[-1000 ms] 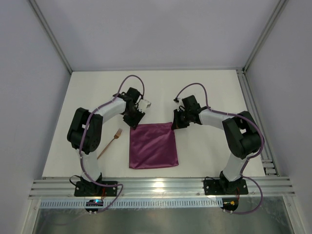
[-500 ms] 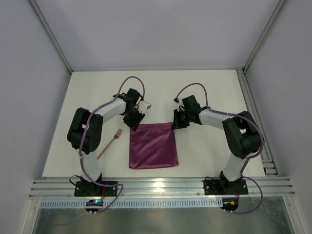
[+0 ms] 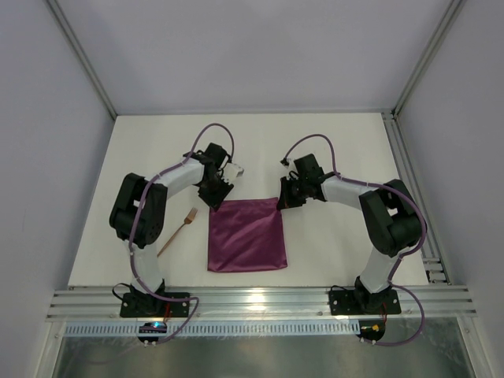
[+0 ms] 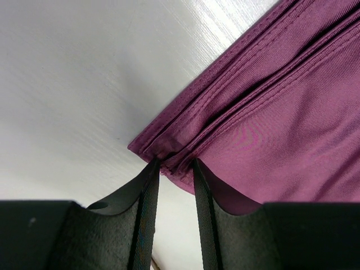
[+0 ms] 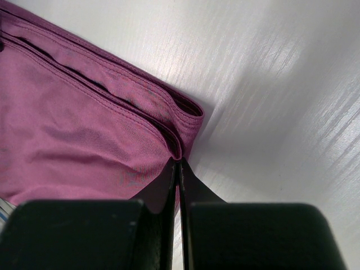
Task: Fold the napkin into a case and place the utensils inside
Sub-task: Smooth out the square-folded napkin at the center of the board.
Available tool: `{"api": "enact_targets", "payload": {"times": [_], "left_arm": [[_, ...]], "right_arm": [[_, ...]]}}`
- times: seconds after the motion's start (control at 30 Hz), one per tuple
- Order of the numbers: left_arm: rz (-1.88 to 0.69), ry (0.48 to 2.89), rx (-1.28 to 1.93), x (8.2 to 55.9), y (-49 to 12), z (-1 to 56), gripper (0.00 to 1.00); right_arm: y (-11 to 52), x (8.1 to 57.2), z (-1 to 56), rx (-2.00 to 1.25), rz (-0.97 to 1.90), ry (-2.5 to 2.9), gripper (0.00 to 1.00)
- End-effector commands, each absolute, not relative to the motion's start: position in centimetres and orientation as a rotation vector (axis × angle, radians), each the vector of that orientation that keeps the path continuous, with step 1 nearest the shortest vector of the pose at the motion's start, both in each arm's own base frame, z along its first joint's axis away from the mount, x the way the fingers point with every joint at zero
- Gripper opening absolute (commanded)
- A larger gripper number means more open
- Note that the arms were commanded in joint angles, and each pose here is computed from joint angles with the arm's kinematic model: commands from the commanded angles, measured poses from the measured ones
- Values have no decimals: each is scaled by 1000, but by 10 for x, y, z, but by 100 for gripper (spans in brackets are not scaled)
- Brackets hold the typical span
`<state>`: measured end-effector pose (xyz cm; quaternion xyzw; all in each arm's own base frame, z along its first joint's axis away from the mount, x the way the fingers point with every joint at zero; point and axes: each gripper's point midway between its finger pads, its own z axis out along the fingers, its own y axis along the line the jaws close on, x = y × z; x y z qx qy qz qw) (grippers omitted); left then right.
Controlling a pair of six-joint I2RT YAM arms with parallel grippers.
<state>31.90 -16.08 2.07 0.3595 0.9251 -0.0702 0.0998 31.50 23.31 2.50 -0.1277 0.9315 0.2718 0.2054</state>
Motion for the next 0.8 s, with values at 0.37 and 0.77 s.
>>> {"api": "enact_targets", "payload": {"times": [0.37,0.77], "left_arm": [[-158,2695,1096,332,-157,26,33],[-279,2722,1099,317,-167,32,16]], "right_arm": [[235,318,30,-374,774,2556,3],[236,319,32,-373,774,2550,3]]}}
